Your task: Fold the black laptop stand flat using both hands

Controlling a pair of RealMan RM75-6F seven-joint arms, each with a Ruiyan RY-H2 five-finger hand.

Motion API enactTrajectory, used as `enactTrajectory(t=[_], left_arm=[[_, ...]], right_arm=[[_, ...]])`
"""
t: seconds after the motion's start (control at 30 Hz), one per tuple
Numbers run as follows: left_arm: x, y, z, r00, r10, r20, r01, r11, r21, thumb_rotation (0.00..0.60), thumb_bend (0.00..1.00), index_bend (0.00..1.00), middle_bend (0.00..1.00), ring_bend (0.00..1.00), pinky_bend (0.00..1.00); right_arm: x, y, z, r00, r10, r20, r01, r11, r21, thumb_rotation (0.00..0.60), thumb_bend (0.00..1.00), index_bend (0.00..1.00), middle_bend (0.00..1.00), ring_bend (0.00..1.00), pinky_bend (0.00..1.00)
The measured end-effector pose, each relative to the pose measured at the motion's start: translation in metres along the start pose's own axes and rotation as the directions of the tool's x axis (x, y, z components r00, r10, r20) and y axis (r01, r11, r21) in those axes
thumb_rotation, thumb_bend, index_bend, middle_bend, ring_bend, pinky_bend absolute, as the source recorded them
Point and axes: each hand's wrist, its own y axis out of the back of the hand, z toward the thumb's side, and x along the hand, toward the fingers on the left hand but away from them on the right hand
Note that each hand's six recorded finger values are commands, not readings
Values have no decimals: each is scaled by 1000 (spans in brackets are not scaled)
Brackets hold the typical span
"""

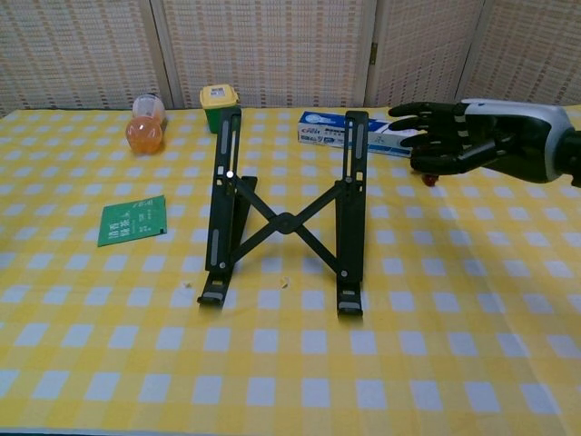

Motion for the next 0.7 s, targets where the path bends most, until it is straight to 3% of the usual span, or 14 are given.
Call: enactTrajectory(t=[0.3,0.5,0.7], left_arm=[[1,-4,3,1000,-18,9,18,1000,-5,600,197,0,0,0,0],[7,-10,7,999,-46,29,47,998,-37,600,198,0,0,0,0],[17,-16,26,989,-88,120,97,993,-69,600,197,0,0,0,0]], right_arm=[[-37,-6,-7,1000,17,16,-15,994,-112,600,410,0,66,64,0],[-55,-20,0,998,68,-7,-68,984,-162,600,410,6,87,77,0],[-58,-35,6,990,113,-82,-127,971,-200,600,410,95,167,136,0]])
